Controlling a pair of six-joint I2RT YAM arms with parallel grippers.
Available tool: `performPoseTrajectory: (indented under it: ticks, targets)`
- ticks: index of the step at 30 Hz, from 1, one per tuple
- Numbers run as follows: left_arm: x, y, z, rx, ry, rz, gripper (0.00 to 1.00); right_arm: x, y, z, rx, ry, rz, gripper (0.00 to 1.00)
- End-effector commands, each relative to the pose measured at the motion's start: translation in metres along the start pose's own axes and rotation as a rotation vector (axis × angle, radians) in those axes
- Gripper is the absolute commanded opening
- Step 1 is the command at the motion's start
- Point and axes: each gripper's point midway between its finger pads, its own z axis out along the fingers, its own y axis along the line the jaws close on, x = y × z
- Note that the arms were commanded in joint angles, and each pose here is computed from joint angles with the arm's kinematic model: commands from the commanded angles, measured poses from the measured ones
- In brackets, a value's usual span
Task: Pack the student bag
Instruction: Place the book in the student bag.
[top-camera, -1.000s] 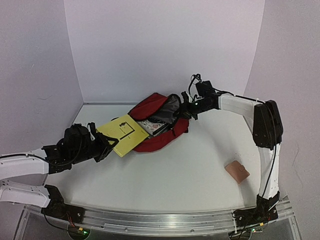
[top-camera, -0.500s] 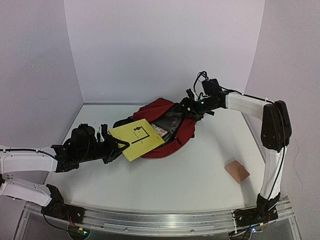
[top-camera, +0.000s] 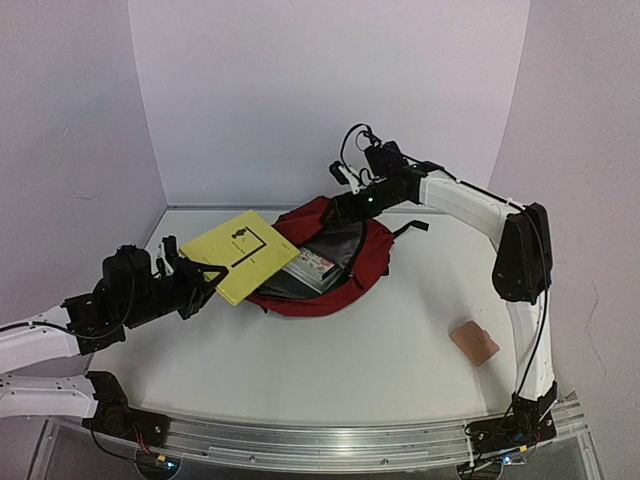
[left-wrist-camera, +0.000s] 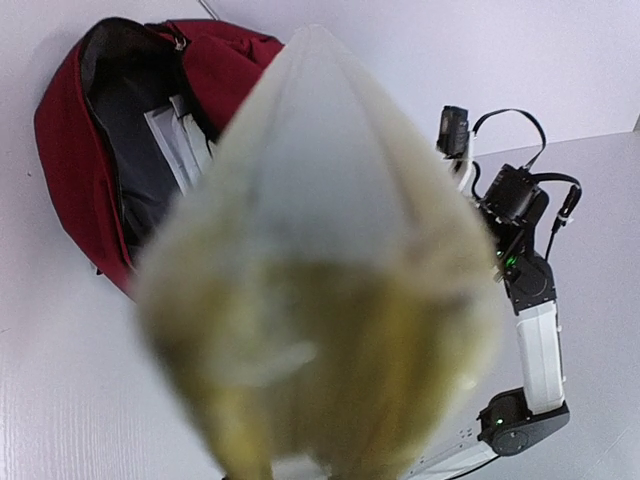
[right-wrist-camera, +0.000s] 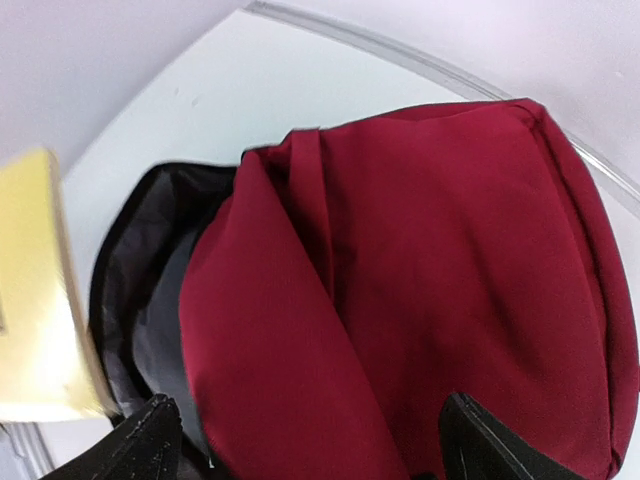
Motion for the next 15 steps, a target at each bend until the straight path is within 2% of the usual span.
performPoseTrajectory:
  ticks: [1, 7, 12, 15]
  targets:
    - [-0.030, -0.024, -0.024, 0.057, -0.140, 0.011, 0.00, 0.014, 0.008, 0.014, 0.078, 0.095, -0.255, 0.88]
    - [-0.036, -0.022, -0.038, 0.027, -0.166, 0.035, 0.00, 0.009, 0.007, 0.017, 0.154, 0.100, -0.328, 0.89]
    - [-0.037, -0.022, -0.041, 0.032, -0.172, 0.035, 0.00, -0.013, -0.034, 0.017, 0.383, 0.082, -0.348, 0.90]
    - [-0.037, -0.021, -0.041, 0.031, -0.173, 0.036, 0.00, -0.019, -0.058, 0.015, 0.459, 0.070, -0.310, 0.91]
